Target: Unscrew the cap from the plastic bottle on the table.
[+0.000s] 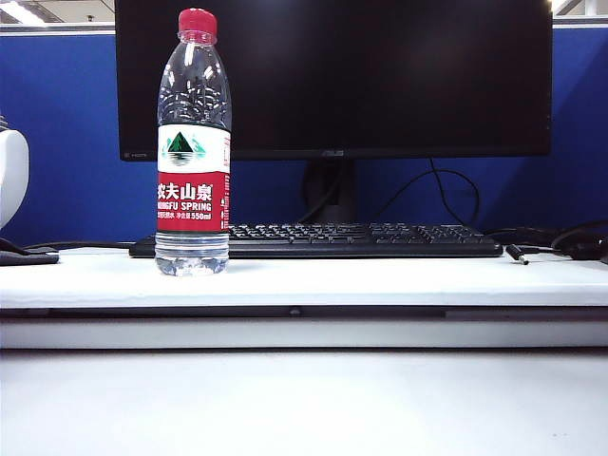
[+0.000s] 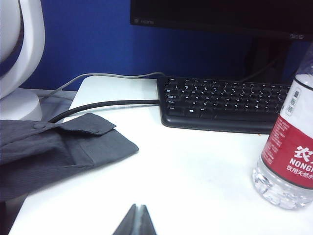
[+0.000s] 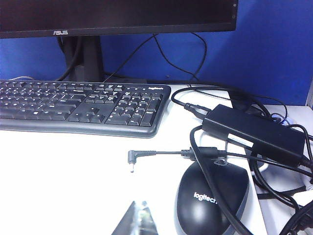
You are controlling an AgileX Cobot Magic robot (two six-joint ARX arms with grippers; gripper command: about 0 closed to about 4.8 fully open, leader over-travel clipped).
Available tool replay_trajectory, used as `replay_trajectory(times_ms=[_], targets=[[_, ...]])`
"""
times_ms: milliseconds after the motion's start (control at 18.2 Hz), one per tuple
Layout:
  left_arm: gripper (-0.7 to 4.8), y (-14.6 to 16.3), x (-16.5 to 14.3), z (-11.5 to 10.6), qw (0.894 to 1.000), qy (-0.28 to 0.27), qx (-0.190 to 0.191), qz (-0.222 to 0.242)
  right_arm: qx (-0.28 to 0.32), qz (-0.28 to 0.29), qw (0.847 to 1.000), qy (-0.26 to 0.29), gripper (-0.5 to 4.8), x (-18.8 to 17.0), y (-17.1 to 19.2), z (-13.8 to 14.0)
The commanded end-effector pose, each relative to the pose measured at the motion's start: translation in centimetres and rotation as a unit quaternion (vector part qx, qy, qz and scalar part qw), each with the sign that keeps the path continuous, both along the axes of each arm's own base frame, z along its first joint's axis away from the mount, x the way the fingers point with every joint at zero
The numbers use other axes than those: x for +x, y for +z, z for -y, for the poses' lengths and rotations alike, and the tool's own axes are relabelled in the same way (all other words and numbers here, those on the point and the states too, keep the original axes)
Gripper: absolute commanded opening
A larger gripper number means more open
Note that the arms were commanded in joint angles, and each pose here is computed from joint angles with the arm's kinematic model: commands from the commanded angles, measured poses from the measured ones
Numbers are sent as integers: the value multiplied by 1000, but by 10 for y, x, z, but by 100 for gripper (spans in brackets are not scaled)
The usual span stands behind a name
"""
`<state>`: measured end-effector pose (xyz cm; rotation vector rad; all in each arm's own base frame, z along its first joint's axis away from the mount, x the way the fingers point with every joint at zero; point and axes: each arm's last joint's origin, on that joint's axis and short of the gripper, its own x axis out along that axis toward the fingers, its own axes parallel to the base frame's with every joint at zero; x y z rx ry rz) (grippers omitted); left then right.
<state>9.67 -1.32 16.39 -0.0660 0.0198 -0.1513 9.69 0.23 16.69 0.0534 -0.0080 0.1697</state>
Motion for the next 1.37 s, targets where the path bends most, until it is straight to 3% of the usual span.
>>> replay_trajectory(times_ms=[55,165,220,275,385,440,494,549,659,714,769,824,934,989,1044,1099,1154,1264,1373], targets=[[-4,1,0,0,1000,-5,-14,2,1,9,1000,23,-6,0,1,-1],[-3,0,0,1,1000,-11,-24,-6,1,13,999,34,-6,0,2,-2],[-3,0,0,1,998,-15,-54,-10,17,23,998,52,-6,-1,4,-3],[-4,2,-1,3,993,-51,-109,-11,60,47,993,85,-6,-2,12,-5],[-4,17,-4,9,962,-177,-209,17,138,116,976,125,-6,-7,30,-6],[-4,35,-12,12,918,-283,-275,52,212,157,954,145,-6,-13,48,-6],[-4,45,-17,13,889,-332,-306,73,215,177,947,158,-6,-19,63,-6],[-2,59,-25,12,846,-374,-372,80,207,208,941,170,-6,-29,85,-7],[-2,79,-37,11,797,-419,-424,100,192,253,929,190,-6,-46,123,-8],[-2,91,-45,10,781,-439,-427,124,188,266,925,194,-6,-51,138,-8],[-3,112,-56,8,774,-454,-412,156,175,276,921,214,-6,-57,163,-9],[-5,144,-71,7,801,-437,-365,184,148,261,916,265,-6,-55,195,-12],[-5,175,-85,6,850,-407,-279,185,122,241,910,315,-6,-48,225,-15],[-5,201,-91,7,893,-383,-167,165,115,229,906,336,-6,-36,247,-16],[-5,212,-88,7,910,-370,-116,145,116,224,906,340,-5,-27,255,-17],[-5,220,-84,8,920,-362,-77,126,119,217,905,347,-5,-18,261,-18],[-5,227,-66,10,933,-351,-1,85,128,201,903,357,-6,0,268,-21],[-4,221,-37,14,935,-348,52,40,135,179,899,376,-6,25,273,-29],[-4,210,-5,18,930,-356,91,-7,139,148,888,412,-6,50,271,-47]])
